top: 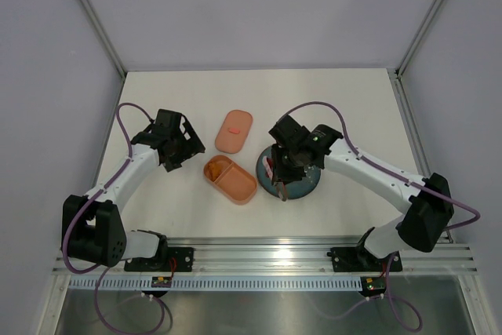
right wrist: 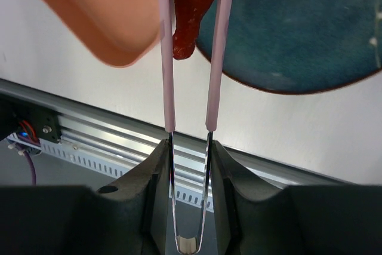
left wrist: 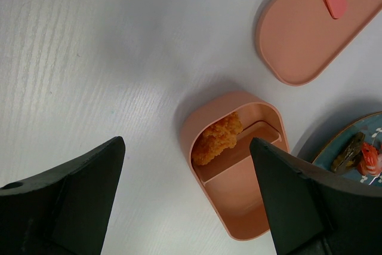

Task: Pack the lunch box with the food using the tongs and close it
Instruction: Pick up the fake food from the plate, then place the fake food in the packing box.

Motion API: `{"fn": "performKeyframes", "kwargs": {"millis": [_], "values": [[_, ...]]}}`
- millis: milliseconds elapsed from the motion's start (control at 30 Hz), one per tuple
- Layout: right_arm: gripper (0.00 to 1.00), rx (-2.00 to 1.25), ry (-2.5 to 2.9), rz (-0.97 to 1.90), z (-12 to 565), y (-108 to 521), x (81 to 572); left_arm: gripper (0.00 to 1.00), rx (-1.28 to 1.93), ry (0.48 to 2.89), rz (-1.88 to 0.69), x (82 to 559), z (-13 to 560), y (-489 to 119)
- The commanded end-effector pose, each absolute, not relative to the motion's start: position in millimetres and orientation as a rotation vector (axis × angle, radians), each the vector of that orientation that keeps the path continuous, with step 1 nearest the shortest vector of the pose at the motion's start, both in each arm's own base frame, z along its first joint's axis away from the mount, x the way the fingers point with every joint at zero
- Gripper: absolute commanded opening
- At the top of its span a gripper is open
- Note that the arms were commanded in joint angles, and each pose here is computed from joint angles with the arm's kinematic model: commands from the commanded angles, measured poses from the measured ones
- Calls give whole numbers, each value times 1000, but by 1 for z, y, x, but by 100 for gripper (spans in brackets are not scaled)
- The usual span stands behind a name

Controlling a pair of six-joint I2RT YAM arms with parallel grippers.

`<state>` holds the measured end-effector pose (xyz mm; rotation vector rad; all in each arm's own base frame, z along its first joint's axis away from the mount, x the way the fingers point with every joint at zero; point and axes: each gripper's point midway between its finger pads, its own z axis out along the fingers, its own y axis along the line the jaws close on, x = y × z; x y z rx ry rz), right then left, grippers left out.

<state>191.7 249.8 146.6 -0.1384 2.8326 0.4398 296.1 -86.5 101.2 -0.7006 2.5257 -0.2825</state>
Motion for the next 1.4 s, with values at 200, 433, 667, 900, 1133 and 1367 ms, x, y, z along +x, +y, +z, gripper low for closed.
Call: {"fn": "performKeyframes", "kwargs": {"millis": [200, 433, 667, 900, 1133, 1367], "values": [[0, -459, 2742, 625, 158, 332, 193, 90, -660, 2491, -304, 300, 113, -88], [7, -597, 2791, 654, 130, 363, 179, 90, -658, 2485, -285, 300, 116, -85], [38, -663, 2802, 645, 119, 374, 174, 90, -658, 2484, -287, 300, 116, -85], [44, -640, 2782, 613, 122, 373, 180, 90, -666, 2485, -289, 299, 114, -85], [42, -593, 2700, 531, 141, 362, 197, 90, -665, 2482, -283, 300, 115, -84], [41, -372, 2662, 518, 159, 313, 231, 90, -662, 2484, -294, 300, 115, -86]]}}
